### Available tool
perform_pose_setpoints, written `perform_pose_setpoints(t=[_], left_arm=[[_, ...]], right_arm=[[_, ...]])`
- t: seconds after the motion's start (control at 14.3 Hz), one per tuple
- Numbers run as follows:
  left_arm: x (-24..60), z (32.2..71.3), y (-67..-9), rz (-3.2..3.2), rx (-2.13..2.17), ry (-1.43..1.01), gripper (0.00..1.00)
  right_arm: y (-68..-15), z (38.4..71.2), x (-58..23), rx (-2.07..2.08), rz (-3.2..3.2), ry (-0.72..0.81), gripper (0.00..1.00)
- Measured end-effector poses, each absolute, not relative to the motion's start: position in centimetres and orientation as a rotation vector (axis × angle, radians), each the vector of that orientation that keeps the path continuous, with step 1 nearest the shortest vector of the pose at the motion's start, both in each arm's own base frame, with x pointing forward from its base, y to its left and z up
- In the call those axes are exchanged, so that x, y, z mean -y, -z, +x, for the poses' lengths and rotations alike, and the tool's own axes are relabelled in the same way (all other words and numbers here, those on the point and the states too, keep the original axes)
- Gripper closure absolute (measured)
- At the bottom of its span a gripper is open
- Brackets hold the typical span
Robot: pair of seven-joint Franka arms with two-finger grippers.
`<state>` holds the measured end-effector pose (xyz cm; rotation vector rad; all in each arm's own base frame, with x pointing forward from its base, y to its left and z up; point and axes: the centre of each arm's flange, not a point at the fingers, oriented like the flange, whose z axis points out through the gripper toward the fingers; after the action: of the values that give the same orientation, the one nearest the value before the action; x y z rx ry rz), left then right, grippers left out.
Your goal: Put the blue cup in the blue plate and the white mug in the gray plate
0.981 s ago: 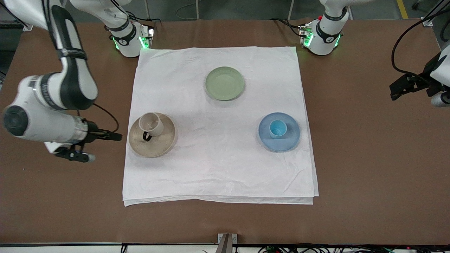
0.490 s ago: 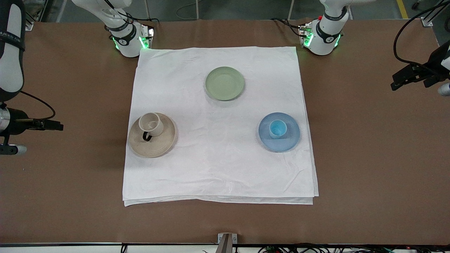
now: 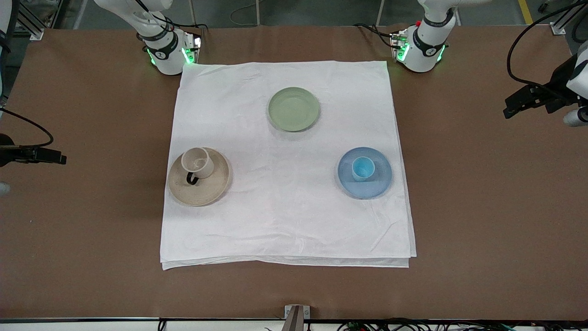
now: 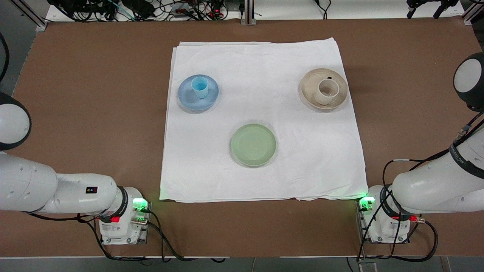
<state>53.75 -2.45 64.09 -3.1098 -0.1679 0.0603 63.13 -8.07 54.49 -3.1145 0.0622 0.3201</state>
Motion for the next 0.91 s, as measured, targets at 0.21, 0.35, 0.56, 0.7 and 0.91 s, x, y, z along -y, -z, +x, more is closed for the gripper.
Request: perform_pose_setpoints(t=[0.21, 0.35, 0.56, 0.7, 0.91], left_arm=[[2.8, 53.2, -65.0, -3.113, 0.158, -0.031, 0.00], [4.0, 53.0, -65.2, -3.113, 0.141, -0.021, 0.00], [4.4, 53.0, -64.7, -3.112, 0.143, -0.027, 0.00], [4.4, 53.1, -64.5, -3.112, 0.143, -0.018, 0.00], [4.4, 53.2, -64.2, -3.113, 0.142, -0.015, 0.00]], right_arm=[[-56.9, 62.2, 7.7, -0.038, -3.114, -0.300, 0.00], [-59.0, 60.7, 7.7, -0.030, -3.110, -0.288, 0.00], [-60.5, 57.8, 7.8, -0.029, -3.108, -0.242, 0.00], [-60.6, 55.8, 7.5, -0.017, -3.110, -0.206, 0.00], [-61.9, 53.2, 7.0, -0.004, -3.106, -0.175, 0.00]])
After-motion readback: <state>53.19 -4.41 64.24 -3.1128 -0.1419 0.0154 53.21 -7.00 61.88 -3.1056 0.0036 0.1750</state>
